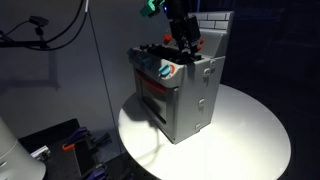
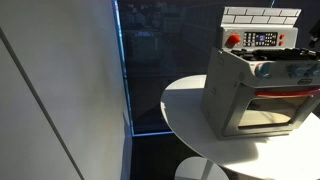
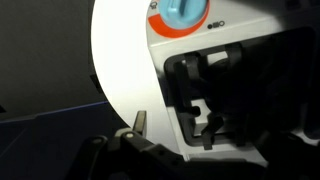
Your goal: Press the top red button on the right
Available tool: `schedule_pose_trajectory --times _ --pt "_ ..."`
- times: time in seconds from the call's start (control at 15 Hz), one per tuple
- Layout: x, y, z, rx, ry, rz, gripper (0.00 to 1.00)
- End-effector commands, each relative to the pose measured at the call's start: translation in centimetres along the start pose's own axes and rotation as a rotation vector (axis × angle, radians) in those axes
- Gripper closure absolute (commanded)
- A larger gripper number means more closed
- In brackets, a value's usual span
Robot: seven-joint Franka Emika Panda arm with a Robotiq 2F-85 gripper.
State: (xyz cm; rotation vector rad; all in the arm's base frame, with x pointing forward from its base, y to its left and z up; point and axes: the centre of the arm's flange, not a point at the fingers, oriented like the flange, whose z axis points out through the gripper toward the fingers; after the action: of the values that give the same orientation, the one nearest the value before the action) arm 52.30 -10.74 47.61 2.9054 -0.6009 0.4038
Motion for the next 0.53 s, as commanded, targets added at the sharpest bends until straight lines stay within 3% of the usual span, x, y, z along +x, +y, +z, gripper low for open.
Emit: schedule_pose_trajectory --times 0.0,0.47 --pt "1.9 -0.6 0.2 0.018 0.032 0.015 0.00" --pt "3.9 -1.8 0.5 0.037 0.083 0.017 0.00"
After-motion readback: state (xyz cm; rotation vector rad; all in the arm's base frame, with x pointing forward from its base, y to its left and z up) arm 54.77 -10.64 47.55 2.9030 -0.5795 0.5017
